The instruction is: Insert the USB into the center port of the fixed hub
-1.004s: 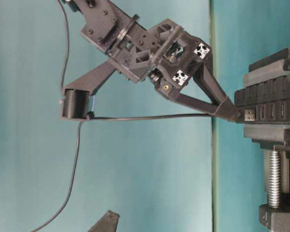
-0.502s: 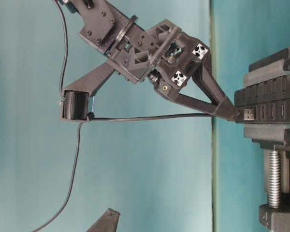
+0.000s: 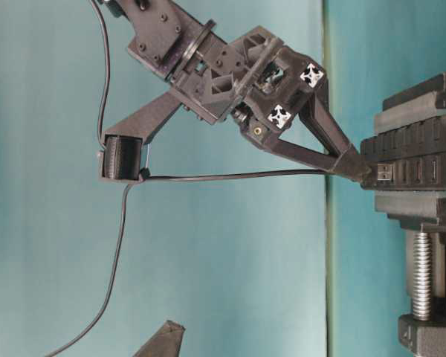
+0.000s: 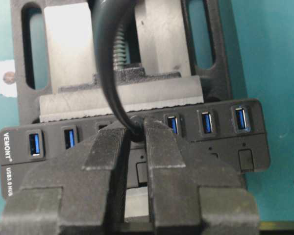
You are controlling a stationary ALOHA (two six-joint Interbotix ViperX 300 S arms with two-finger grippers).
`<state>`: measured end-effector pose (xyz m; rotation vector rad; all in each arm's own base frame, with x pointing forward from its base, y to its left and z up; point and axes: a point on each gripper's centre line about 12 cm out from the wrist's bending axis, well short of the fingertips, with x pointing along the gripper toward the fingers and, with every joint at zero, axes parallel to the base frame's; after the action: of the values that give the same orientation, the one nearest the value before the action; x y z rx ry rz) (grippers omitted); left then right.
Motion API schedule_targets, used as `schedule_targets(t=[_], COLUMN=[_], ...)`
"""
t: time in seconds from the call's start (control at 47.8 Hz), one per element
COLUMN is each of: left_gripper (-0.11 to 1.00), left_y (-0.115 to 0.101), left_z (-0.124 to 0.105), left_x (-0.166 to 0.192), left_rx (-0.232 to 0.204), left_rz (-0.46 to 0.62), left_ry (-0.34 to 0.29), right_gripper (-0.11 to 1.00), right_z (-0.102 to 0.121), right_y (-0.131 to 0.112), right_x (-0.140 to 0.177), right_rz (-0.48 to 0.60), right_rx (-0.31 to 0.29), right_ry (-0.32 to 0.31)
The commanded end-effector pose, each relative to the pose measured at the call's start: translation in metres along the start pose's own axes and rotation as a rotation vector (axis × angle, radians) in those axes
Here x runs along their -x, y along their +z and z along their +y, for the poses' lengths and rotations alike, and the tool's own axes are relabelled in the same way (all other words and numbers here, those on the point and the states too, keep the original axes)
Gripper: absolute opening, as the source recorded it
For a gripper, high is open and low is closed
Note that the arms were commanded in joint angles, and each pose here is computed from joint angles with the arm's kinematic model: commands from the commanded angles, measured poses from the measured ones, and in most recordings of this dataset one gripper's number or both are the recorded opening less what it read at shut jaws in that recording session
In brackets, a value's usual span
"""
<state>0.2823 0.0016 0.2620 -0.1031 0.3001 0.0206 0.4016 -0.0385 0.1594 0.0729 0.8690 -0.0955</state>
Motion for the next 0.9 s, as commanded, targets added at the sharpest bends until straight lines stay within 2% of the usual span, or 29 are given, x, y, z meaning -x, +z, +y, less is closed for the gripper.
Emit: schedule_targets(t=[0.0,0.46,0.879], left_gripper=[0.00,0.00,0.00], left_y=[0.010,0.010,0.011], left_z=[-0.001,-0.001,-0.002], left_x=[0.001,0.001,0.001], left_rx=[0.000,0.000,0.000], left_rz=[-0.035,-0.038,-0.041], left_ry=[-0.004,-0.004,-0.006], right_gripper=[0.08,0.08,0.08], right_z=[0.003,0.007,-0.005], right_y=[0.007,-0.004,-0.003], right_x=[0.006,-0.002,-0.004], right_rz=[-0.026,0.005,0.004], right_rx=[0.000,0.011,0.016], right_ry=[0.005,0.010,-0.008])
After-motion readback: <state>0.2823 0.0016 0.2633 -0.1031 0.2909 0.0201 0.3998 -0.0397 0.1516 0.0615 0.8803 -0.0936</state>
